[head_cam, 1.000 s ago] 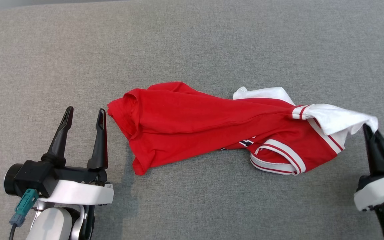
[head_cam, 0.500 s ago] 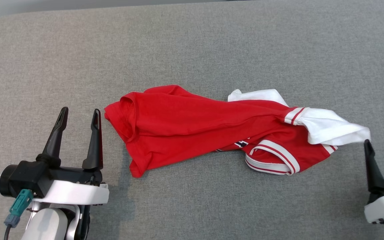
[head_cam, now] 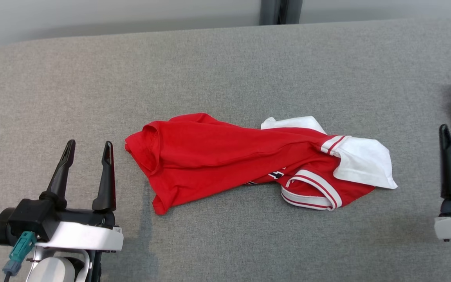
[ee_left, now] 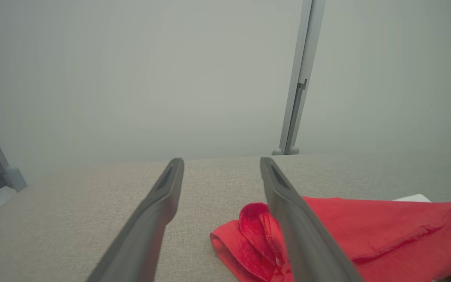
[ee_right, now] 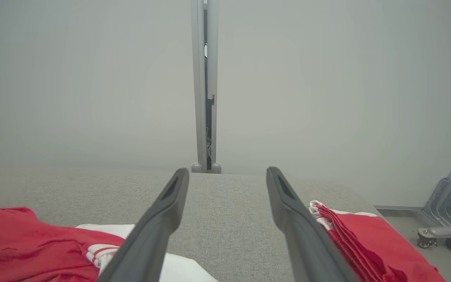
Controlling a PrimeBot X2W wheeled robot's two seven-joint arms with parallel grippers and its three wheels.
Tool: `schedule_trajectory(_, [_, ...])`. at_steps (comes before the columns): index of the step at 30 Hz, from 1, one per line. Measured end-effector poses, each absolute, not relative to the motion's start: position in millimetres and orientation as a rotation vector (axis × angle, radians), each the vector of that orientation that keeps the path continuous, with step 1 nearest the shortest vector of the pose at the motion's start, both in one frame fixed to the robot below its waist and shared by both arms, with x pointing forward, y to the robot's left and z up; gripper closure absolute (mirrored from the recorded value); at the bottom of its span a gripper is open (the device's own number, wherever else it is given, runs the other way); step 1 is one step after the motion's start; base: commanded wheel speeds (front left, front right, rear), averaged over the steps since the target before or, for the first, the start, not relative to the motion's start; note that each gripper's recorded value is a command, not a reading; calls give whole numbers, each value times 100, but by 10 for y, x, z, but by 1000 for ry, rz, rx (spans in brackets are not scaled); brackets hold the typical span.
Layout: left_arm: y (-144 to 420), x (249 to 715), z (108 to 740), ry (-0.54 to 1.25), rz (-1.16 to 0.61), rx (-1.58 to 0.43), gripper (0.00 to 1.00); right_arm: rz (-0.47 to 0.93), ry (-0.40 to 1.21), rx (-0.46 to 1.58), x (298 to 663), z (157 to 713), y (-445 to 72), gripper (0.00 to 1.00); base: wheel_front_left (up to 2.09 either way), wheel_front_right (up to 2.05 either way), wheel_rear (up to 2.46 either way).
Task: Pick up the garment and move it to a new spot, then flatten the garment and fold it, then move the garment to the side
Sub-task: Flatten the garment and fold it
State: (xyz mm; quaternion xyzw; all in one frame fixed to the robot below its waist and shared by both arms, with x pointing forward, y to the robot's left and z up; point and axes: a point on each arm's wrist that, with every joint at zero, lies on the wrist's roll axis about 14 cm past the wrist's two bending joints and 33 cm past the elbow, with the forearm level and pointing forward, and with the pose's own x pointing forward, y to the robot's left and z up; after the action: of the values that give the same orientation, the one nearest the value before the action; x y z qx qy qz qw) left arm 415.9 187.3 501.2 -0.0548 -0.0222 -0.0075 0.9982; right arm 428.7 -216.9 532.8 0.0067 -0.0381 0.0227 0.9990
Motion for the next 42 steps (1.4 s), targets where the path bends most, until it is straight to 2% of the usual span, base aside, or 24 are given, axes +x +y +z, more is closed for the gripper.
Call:
schedule_trajectory(12, [1881,3953,5066,-33,-10,-100,0,88,-53,54,4141,5329,-1968,0,0,0,0])
schedule_trajectory(23, [1876,3956,5099,-41,-10,-95,0,92,-50,61,4155,5321,-1948,0,0,0,0])
schedule_trajectory(28, [1704,4098,5206,-62,-87,-77,0,98,-31,69,4187,5257,-1923,0,0,0,0])
schedule_trajectory(31, [1456,4141,4987,43,-182,-94,0,108,-11,76,4214,5184,-1877,0,0,0,0])
schedule_trajectory(35, [1190,4086,4393,283,-288,-124,0,125,32,98,4226,5025,-1785,0,0,0,0])
schedule_trajectory(42, [1171,4200,4031,385,-294,-135,0,114,73,110,4228,4848,-1804,0,0,0,0])
